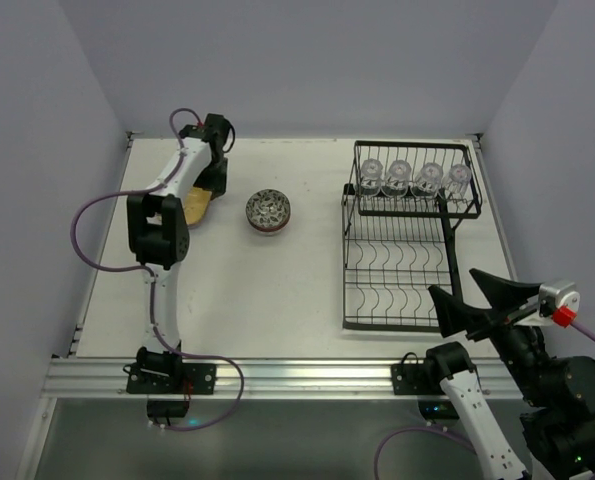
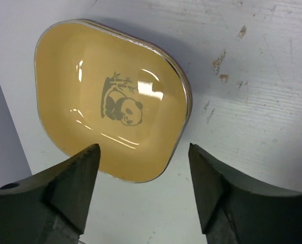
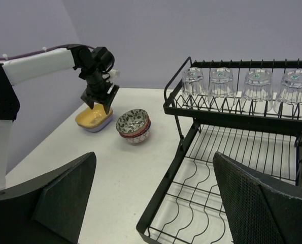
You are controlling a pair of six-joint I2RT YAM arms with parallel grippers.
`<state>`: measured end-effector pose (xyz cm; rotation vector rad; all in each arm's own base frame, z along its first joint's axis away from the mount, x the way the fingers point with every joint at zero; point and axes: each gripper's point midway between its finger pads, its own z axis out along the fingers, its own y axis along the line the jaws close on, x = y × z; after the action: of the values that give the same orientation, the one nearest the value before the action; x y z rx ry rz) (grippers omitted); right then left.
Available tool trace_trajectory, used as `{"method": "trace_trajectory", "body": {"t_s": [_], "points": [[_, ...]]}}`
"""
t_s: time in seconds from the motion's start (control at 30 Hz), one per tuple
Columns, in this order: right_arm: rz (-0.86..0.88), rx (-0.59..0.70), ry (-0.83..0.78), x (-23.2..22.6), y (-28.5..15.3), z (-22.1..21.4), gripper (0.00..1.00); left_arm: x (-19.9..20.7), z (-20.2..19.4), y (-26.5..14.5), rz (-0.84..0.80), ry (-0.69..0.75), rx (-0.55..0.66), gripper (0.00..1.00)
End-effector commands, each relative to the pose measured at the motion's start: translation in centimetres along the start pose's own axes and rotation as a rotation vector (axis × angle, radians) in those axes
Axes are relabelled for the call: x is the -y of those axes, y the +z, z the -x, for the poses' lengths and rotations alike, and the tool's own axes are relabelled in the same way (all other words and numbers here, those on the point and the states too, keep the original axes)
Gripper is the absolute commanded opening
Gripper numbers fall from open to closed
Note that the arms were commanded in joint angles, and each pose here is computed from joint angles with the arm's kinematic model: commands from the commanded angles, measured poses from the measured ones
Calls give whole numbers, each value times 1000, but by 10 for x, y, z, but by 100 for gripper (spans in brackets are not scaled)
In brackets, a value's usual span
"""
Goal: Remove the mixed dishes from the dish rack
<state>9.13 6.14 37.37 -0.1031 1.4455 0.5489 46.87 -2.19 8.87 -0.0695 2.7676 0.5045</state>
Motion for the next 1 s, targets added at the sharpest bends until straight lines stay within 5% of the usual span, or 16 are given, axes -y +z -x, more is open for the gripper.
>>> {"method": "trace_trajectory", "body": {"t_s": [0.0, 0.13, 0.17, 0.4, 0.5, 0.67, 0.97], "points": [[33, 5, -11, -5, 6, 5, 99, -29, 11, -35, 60, -38, 62, 77], [32, -11, 4, -6, 11, 4, 99, -51, 20, -80, 113, -103, 158, 89], [30, -17, 8, -5, 13, 3, 99, -49, 21, -93, 112, -106, 185, 100], [-60, -128, 94, 10, 44, -12, 99, -43, 0, -216, -79, -236, 495, 100], [-106, -174, 140, 15, 58, -15, 99, -49, -26, -239, -167, -326, 596, 100], [-68, -152, 179, 8, 79, -7, 99, -72, -86, -225, -138, -393, 619, 100], [-232, -318, 85, 42, 138, -10, 98, -83, -150, -213, -221, -394, 721, 100]]}}
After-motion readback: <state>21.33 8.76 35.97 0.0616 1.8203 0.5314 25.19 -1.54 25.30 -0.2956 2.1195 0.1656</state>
